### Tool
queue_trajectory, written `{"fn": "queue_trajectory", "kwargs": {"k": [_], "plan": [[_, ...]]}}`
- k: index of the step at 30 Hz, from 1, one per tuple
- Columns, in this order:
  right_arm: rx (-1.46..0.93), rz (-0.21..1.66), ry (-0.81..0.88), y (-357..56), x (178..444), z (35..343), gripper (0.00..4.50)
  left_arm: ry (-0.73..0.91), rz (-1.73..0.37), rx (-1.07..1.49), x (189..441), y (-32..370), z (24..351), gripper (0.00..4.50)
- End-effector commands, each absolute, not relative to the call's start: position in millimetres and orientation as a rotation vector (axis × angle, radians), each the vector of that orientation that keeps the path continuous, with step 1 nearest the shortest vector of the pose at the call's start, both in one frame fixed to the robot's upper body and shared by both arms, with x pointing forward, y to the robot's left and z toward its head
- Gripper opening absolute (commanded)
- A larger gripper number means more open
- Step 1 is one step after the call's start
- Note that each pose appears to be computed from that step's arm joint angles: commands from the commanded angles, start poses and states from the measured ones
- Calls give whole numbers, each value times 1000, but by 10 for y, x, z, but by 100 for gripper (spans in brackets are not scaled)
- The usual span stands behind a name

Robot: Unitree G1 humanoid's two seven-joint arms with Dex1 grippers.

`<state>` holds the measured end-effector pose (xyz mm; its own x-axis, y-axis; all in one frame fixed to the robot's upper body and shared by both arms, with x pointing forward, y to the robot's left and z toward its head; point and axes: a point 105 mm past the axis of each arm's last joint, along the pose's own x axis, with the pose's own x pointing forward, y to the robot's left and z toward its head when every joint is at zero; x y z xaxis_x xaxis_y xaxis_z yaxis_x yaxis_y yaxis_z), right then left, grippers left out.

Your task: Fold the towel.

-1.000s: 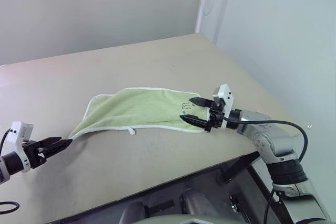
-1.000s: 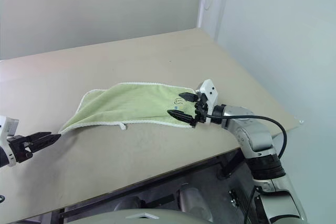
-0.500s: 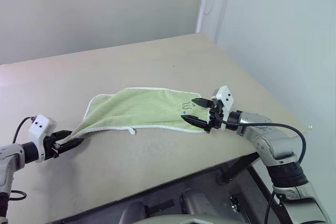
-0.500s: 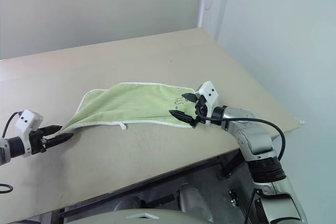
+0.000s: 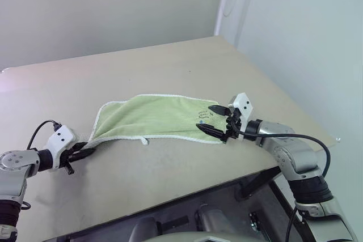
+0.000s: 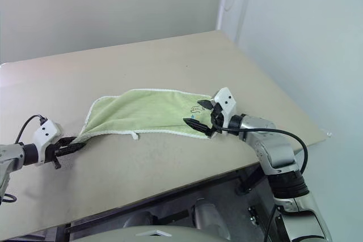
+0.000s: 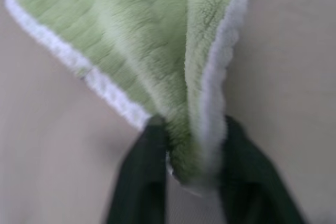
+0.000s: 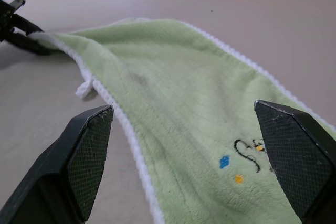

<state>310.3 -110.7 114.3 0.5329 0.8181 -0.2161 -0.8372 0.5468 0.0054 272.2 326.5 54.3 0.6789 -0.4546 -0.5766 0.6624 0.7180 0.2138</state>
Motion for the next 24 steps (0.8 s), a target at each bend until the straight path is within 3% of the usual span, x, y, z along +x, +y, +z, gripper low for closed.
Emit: {"fn": "queue_trajectory", "kwargs": {"k": [1, 13, 24], "plan": [[-138, 1017, 224, -1136, 3042, 1194, 450, 478, -646, 446, 2795, 3285, 613, 2], [-272, 955, 434, -1406, 2973, 762, 450, 424, -606, 492, 3015, 3189, 708, 2], [-382, 913, 517, -1513, 3001, 502, 450, 421, -597, 477, 3026, 3128, 638, 2]]}}
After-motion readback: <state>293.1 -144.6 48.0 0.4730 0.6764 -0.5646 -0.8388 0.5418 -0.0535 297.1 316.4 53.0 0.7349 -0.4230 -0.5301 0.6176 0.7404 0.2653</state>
